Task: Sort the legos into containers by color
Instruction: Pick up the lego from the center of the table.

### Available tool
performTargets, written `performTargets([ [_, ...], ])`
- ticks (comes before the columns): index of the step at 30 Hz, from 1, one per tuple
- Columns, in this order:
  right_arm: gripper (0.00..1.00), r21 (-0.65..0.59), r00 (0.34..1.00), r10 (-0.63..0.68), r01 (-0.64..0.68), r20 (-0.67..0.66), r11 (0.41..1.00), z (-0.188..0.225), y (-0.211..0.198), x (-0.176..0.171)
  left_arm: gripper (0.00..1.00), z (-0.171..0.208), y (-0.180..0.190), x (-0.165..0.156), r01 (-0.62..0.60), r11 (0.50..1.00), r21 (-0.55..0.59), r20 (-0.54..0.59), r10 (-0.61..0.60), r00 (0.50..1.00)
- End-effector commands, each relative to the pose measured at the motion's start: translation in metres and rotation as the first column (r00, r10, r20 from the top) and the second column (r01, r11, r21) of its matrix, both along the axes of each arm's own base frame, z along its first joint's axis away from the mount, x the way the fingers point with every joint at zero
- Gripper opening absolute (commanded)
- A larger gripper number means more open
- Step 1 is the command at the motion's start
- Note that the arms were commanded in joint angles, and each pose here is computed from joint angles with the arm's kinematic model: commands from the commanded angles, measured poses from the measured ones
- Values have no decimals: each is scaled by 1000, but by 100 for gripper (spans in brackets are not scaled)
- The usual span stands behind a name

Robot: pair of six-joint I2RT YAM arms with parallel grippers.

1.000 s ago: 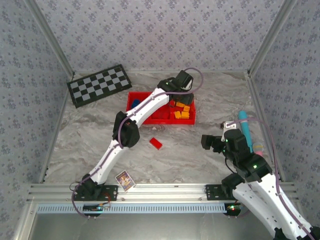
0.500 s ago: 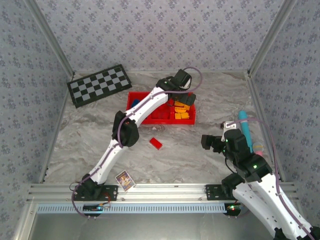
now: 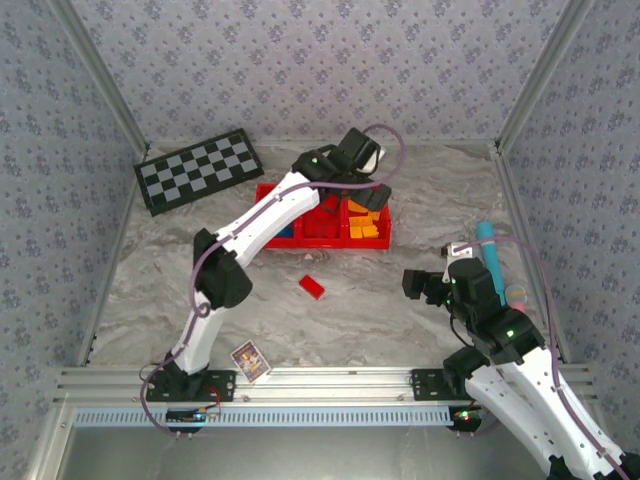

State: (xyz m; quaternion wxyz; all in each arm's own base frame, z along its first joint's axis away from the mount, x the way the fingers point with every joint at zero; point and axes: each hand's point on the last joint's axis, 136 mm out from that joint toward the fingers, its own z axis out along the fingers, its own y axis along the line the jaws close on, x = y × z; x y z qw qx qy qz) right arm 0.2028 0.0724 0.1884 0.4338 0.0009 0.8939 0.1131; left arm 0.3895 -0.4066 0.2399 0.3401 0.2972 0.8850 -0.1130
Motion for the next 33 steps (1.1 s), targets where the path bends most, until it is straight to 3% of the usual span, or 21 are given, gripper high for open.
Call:
performTargets([
  [1,100,3,1000,-5,5,10,1000,1,-1,0,100,1,20,-17,-24,999,33,25,23,999],
  [9,100,-3,1000,0,0,-1,1000,-2,1,0,100,-31,79,-60,-134,990,52,-72,138,988],
  [18,100,-9,1000,-2,1,-13,1000,-4,1,2,100,-96,118,-114,-111,984,137,-251,143,958],
  [33,100,-15,1000,-7,7,-22,1000,-5,0,1,100,-174,122,-139,-38,972,231,-413,134,901],
])
